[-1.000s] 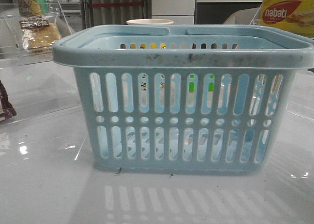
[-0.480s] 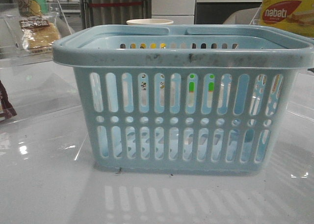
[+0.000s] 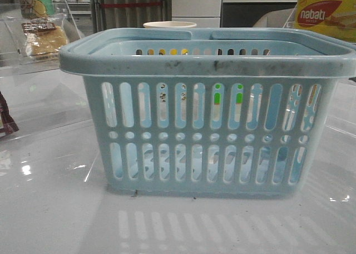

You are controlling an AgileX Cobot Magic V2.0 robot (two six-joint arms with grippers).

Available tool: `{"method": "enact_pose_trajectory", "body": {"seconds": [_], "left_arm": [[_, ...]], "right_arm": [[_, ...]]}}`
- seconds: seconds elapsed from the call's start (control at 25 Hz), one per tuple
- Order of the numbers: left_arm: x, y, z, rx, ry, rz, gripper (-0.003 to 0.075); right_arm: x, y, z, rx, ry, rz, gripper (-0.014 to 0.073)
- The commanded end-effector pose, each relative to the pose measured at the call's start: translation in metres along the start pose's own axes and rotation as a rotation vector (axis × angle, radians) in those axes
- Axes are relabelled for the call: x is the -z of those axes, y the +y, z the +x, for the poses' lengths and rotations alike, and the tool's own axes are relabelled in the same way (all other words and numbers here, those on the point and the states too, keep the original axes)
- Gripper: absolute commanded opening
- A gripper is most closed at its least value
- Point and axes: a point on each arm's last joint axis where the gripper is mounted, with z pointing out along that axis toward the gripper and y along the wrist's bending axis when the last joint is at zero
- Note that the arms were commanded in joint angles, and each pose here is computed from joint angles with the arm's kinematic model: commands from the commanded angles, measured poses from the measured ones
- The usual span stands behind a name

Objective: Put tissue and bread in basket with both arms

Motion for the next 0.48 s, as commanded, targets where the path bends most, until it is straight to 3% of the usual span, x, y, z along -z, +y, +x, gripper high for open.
{"method": "enact_pose_trajectory", "body": {"seconds": [0.0,0.44], "left_arm": [[0.003,0.0,-0.015,0.006,-0.099,0.0,0.0455],[0.003,0.0,-0.015,0.006,-0.099,0.0,0.0455]], "right_arm": [[-0.003,-0.005,-0.033,-0.006,-0.122,0.018,0.0538],[-0.061,-0.009,-0.053,-0.007,-0.079,0.015,0.0519]]}}
